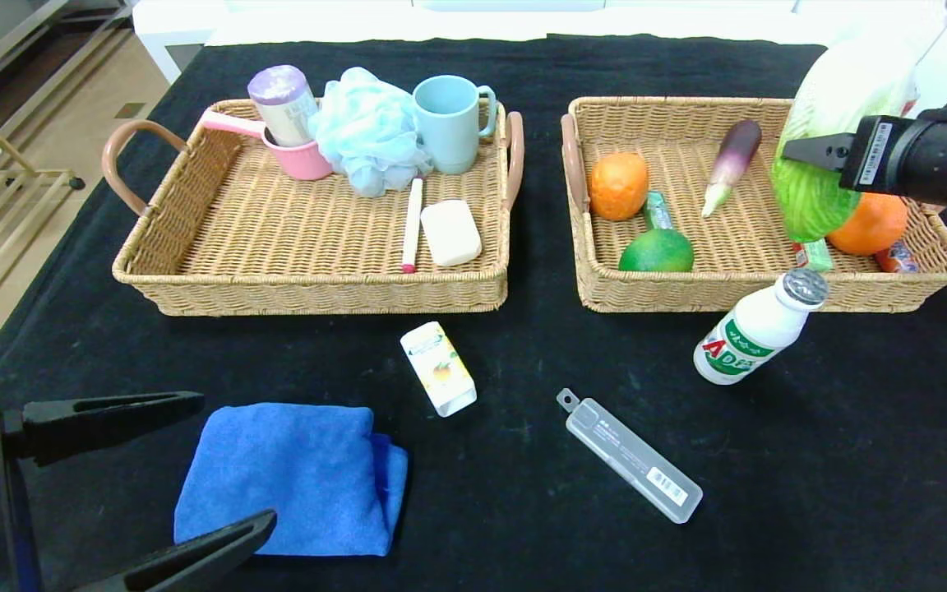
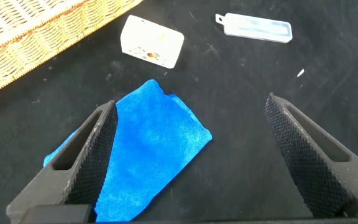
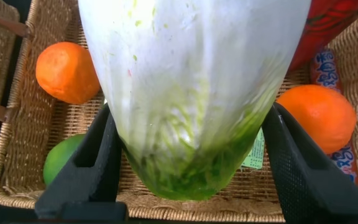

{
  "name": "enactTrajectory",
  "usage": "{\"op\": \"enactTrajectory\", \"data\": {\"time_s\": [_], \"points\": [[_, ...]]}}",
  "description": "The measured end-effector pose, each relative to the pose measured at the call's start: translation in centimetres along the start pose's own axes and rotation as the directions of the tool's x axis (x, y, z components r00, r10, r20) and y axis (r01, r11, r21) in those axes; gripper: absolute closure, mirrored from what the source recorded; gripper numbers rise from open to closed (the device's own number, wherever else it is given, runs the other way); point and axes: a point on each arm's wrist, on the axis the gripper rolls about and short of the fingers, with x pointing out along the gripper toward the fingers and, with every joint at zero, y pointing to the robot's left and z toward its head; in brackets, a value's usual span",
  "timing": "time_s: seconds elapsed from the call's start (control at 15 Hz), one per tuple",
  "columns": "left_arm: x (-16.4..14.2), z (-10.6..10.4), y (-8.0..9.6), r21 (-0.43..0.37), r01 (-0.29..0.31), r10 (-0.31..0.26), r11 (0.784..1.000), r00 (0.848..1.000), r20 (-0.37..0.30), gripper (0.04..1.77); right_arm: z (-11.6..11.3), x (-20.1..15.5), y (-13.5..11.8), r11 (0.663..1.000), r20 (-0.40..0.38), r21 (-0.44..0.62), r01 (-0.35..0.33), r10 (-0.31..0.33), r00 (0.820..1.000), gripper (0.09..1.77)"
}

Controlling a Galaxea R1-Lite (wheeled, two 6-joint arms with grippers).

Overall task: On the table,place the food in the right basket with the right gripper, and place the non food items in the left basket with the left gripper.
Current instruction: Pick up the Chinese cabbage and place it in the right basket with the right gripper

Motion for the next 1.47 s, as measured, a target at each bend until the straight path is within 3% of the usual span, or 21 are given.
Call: {"op": "enactTrajectory", "data": {"time_s": [0.53,0.87,1.47], "points": [[-0.1,0.0,0.0,0.002,-0.001,0.001,1.000,1.000,0.005,0.09,-0.5,1.4,-0.3,1.000,-0.008,-0.004,0.013,-0.013,1.000,0.48],[-0.1,0.0,0.0,0.001,-0.001,0.001,1.000,1.000,0.004,0.09,-0.6,1.5,-0.4,1.000,-0.010,-0.010,0.016,-0.016,1.000,0.27],[0.0,-0.1,0.0,0.001,0.001,-0.001,1.000,1.000,-0.003,0.09,-0.6,1.4,-0.4,1.000,-0.011,-0.011,0.016,-0.016,1.000,0.19]]}}
